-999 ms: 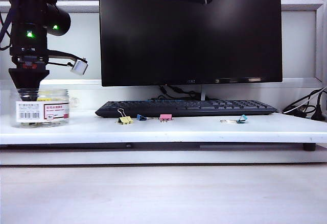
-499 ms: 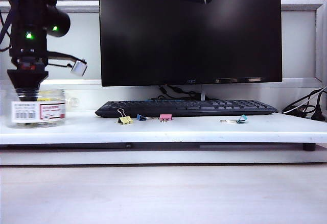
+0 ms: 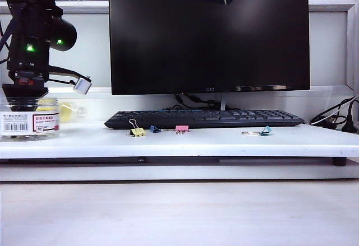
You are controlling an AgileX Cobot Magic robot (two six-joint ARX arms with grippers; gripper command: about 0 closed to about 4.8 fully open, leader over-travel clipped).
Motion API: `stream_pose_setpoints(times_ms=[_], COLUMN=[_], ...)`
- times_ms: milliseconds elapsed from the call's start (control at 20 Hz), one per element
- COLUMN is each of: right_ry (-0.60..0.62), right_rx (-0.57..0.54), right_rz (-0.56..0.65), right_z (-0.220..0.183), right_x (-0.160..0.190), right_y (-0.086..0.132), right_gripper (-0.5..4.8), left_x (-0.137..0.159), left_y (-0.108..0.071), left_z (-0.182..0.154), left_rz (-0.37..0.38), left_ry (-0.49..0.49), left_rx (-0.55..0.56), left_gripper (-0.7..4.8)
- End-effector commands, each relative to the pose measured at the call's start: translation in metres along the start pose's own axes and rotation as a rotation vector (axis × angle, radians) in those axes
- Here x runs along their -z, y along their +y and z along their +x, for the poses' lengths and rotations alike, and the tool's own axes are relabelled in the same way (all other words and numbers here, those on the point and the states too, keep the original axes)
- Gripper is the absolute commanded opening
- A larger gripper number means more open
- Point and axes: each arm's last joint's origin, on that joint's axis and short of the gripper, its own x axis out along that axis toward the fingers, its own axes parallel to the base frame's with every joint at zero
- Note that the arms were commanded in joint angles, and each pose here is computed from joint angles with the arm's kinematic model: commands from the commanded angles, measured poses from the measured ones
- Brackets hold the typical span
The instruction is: Take the clips out of the round transparent plastic box and place them on the table.
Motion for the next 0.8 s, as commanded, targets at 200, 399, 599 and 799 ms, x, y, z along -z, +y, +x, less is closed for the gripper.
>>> stream_pose_setpoints(times_ms=[200,399,599,799], right_ry=[-0.016,-0.017,-0.017,-0.016], right_rx=[-0.007,-0.007,-0.007,-0.007], right_rz=[-0.023,-0.024,-0.023,-0.023], right_z=[-0.0010,-0.0010,-0.0010,-0.0010], right_x=[-0.0036,-0.0036,-0.0036,-0.0036], right_y=[0.0014,0.0014,0.0014,0.0014], right_gripper=[2.12,2.12,2.12,2.12], left_x=[-0.0014,-0.0035,-0.0061,-0.0060], left_y=[0.0055,0.0073,0.0077,0.0072], left_z=[0.0032,0.0030,0.0026,0.0026], left_rz=[-0.084,-0.127,-0.134,-0.158], left_ry=[0.050,0.031,0.025,0.026], left_rx=[-0.087,-0.110,-0.130,-0.127], left_gripper=[1.47,0.23,-0.06,-0.05])
